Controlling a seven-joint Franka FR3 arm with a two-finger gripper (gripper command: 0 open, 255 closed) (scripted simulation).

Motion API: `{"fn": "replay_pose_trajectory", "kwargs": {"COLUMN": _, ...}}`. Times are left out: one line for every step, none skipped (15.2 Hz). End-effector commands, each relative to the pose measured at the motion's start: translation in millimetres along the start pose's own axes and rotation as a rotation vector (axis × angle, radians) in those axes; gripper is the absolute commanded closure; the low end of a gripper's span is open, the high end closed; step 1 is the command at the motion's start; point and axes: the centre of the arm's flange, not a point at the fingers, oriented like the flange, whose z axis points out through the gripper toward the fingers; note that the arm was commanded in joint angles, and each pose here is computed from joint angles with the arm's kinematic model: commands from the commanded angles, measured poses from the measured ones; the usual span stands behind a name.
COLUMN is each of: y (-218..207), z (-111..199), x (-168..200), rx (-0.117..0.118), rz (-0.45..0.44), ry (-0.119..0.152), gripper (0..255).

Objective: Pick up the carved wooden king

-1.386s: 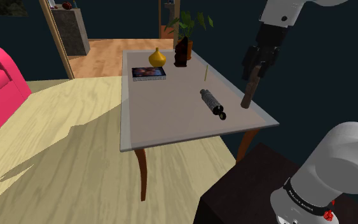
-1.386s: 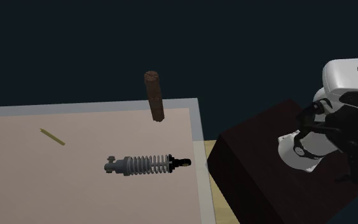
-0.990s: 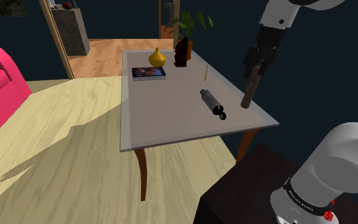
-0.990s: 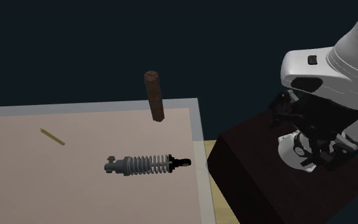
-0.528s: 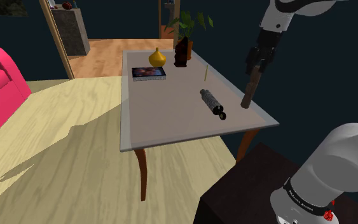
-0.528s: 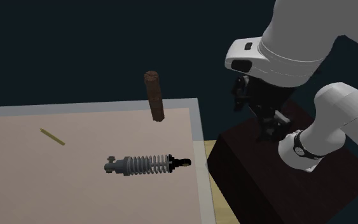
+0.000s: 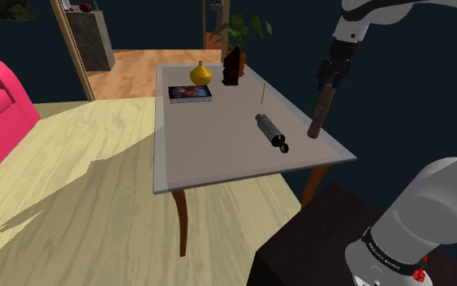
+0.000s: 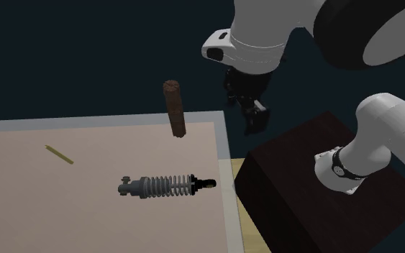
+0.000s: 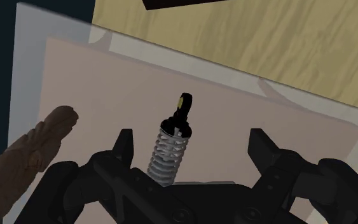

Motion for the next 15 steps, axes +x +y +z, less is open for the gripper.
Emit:
{"fn": "replay_pose_trajectory", "kwargs": {"y": 23, "z": 3, "x": 11, "rx": -0.005, "rz": 0.002, "ry": 0.000, "gripper": 0}}
{"fn": "replay_pose_trajectory", "kwargs": {"y": 34, "z": 5, "x": 18, "rx": -0.006, "rz": 0.004, "ry": 0.000, "gripper": 0}}
{"fn": "replay_pose_trajectory", "kwargs": {"y": 46, "z": 6, "x": 24, "rx": -0.008, "rz": 0.005, "ry": -0.001, "gripper": 0}}
{"fn": "replay_pose_trajectory", "kwargs": {"y": 57, "z": 8, "x": 30, "rx": -0.010, "rz": 0.006, "ry": -0.001, "gripper": 0}}
{"fn": "replay_pose_trajectory", "kwargs": {"y": 68, "z": 9, "x": 36, "rx": -0.012, "rz": 0.008, "ry": -0.001, "gripper": 0}}
{"fn": "replay_pose_trajectory", "kwargs": {"y": 80, "z": 11, "x": 42, "rx": -0.014, "rz": 0.009, "ry": -0.001, "gripper": 0}}
{"fn": "replay_pose_trajectory", "kwargs": {"y": 91, "z": 12, "x": 48, "rx": -0.016, "rz": 0.011, "ry": -0.001, "gripper": 0}}
{"fn": "replay_pose_trajectory", "kwargs": {"y": 102, "z": 13, "x": 54, "rx": -0.018, "rz": 0.012, "ry": -0.001, "gripper": 0}}
{"fn": "replay_pose_trajectory", "kwargs": {"y": 114, "z": 15, "x": 60, "rx": -0.020, "rz": 0.014, "ry": -0.001, "gripper": 0}}
{"fn": "replay_pose_trajectory", "kwargs": {"y": 125, "z": 16, "x": 66, "rx": -0.022, "rz": 0.015, "ry": -0.001, "gripper": 0}}
{"fn": "replay_pose_trajectory", "kwargs": {"y": 137, "z": 17, "x": 72, "rx": -0.023, "rz": 0.017, "ry": -0.001, "gripper": 0}}
{"fn": "replay_pose_trajectory", "kwargs": {"y": 148, "z": 19, "x": 78, "rx": -0.025, "rz": 0.018, "ry": -0.002, "gripper": 0}}
{"fn": "replay_pose_trajectory", "kwargs": {"y": 159, "z": 20, "x": 84, "rx": -0.027, "rz": 0.020, "ry": -0.002, "gripper": 0}}
{"fn": "replay_pose_trajectory", "kwargs": {"y": 171, "z": 21, "x": 90, "rx": -0.029, "rz": 0.021, "ry": -0.002, "gripper": 0}}
{"fn": "replay_pose_trajectory", "kwargs": {"y": 182, "z": 22, "x": 96, "rx": -0.031, "rz": 0.023, "ry": -0.002, "gripper": 0}}
